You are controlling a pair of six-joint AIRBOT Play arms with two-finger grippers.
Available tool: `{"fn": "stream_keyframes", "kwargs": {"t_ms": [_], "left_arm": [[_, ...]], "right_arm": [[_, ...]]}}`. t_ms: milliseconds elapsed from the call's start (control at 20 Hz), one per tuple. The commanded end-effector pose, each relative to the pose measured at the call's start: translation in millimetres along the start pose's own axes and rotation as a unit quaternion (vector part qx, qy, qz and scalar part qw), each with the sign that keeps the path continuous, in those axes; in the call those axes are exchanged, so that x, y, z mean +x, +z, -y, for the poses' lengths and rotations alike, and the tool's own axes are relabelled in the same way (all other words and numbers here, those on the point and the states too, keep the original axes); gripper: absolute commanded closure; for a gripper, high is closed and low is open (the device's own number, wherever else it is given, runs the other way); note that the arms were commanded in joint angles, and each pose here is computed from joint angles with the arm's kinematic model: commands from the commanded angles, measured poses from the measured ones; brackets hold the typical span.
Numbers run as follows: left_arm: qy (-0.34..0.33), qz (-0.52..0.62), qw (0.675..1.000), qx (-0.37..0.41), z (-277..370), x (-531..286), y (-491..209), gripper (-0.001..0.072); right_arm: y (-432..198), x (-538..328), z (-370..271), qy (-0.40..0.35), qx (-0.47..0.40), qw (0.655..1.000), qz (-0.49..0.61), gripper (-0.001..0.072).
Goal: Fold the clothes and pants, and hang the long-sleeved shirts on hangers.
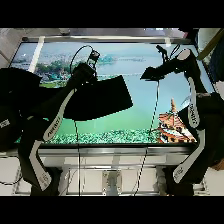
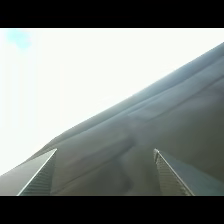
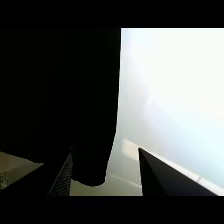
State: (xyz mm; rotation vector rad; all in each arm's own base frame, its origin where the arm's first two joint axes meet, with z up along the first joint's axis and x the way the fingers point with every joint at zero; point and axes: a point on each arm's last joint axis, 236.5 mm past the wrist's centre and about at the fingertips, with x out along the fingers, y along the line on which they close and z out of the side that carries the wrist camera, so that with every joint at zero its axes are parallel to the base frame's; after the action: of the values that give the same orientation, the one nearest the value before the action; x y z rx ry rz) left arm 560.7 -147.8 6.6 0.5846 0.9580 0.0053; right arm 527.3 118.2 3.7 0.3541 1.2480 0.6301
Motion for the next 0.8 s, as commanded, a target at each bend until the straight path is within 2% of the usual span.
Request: {"fn": "stream_keyframes", "kwargs": {"t_ms": [0, 150, 300, 450, 600, 750], "left_arm": [[0.050, -0.025, 0.998, -0.004, -42, -21, -11, 0.0004], [0.065, -0.022, 0.997, -0.037, -81, -44, -13, 0.0003], [0.076, -0.020, 0.995, -0.065, -113, -55, -17, 0.0004], [0.084, -0.044, 0.993, -0.075, -124, -53, -32, 0.0005], [0.086, -0.050, 0.992, -0.077, -127, -52, -35, 0.0005], [0.086, -0.052, 0.993, -0.064, -129, -51, -36, 0.0005]], "right_arm": [[-11, 45, -6, 0.105, 0.065, 0.992, -0.028, 0.0235], [-11, 84, -9, 0.167, 0.124, 0.977, -0.033, 0.0226], [-19, 118, -13, 0.159, 0.153, 0.974, -0.052, 0.0226], [-18, 144, -28, 0.141, 0.148, 0.978, -0.047, 0.0228], [-21, 166, -37, 0.107, 0.147, 0.982, -0.046, 0.0267], [-19, 164, -43, 0.102, 0.126, 0.986, -0.048, 0.0265]]}}
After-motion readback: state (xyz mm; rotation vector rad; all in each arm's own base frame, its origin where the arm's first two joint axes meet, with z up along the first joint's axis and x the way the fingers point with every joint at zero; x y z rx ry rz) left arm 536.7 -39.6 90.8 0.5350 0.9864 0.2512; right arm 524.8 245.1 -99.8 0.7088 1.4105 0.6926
